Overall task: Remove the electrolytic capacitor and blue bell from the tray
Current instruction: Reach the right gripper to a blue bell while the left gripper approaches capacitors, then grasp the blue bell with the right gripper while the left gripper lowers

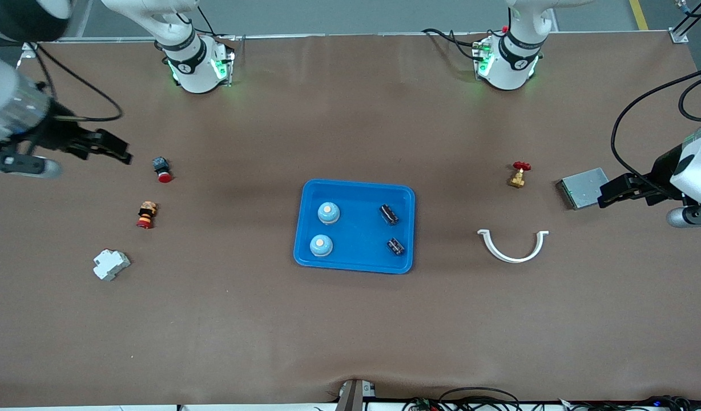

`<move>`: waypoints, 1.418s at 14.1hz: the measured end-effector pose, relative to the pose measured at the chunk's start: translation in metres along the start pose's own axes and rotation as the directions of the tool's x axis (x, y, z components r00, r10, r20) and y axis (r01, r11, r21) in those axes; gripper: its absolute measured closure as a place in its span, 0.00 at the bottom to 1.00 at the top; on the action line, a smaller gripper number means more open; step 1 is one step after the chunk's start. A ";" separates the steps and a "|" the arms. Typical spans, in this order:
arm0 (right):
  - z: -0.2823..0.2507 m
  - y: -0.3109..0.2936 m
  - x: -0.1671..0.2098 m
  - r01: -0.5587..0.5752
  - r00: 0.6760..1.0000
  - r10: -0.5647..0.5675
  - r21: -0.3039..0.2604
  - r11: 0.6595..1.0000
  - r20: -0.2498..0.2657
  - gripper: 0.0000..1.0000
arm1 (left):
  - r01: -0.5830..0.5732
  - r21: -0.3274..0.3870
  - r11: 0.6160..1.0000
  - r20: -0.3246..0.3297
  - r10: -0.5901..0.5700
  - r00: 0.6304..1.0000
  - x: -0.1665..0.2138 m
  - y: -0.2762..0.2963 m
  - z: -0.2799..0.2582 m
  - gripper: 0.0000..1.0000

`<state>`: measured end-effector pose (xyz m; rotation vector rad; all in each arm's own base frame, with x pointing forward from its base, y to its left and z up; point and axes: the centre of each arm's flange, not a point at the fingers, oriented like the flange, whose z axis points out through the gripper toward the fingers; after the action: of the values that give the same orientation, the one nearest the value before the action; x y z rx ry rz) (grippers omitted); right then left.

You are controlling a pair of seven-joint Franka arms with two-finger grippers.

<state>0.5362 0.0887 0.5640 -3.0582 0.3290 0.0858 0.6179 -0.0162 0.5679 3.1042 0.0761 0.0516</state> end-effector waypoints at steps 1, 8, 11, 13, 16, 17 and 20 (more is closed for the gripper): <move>0.015 -0.022 -0.006 -0.029 1.000 0.029 0.003 1.000 -0.011 0.00 | 0.003 0.000 1.000 -0.002 -0.003 1.000 0.000 -0.002 -0.001 0.00; 0.133 -0.128 -0.040 -0.287 0.955 0.291 0.060 0.956 -0.060 0.00 | 0.024 0.000 1.000 0.000 -0.024 1.000 0.001 -0.005 0.000 0.00; 0.191 -0.171 -0.042 -0.363 0.927 0.369 0.093 0.927 -0.061 0.00 | 0.168 0.007 0.986 0.044 -0.168 0.985 0.008 -0.001 0.027 0.00; 0.230 -0.195 -0.047 -0.391 0.916 0.397 0.099 0.915 -0.053 0.00 | 0.264 0.023 0.964 0.086 -0.265 0.960 0.015 0.004 0.055 0.00; 0.275 -0.226 -0.049 -0.413 0.909 0.416 0.072 0.908 -0.029 0.00 | 0.336 0.066 0.939 0.136 -0.342 0.930 0.020 0.042 0.099 0.00; 0.286 -0.237 -0.049 -0.429 0.902 0.431 0.064 0.901 -0.028 0.00 | 0.357 0.086 0.930 0.133 -0.366 0.921 0.022 0.055 0.112 0.00; 0.316 -0.270 -0.049 -0.479 0.874 0.480 0.038 0.877 -0.078 0.00 | 0.393 0.134 0.910 0.145 -0.410 0.900 0.022 0.092 0.150 0.00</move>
<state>0.5306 0.3844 0.2677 -2.8879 1.0837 -0.0251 0.6495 -0.1126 0.4220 3.1031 0.7336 -0.2367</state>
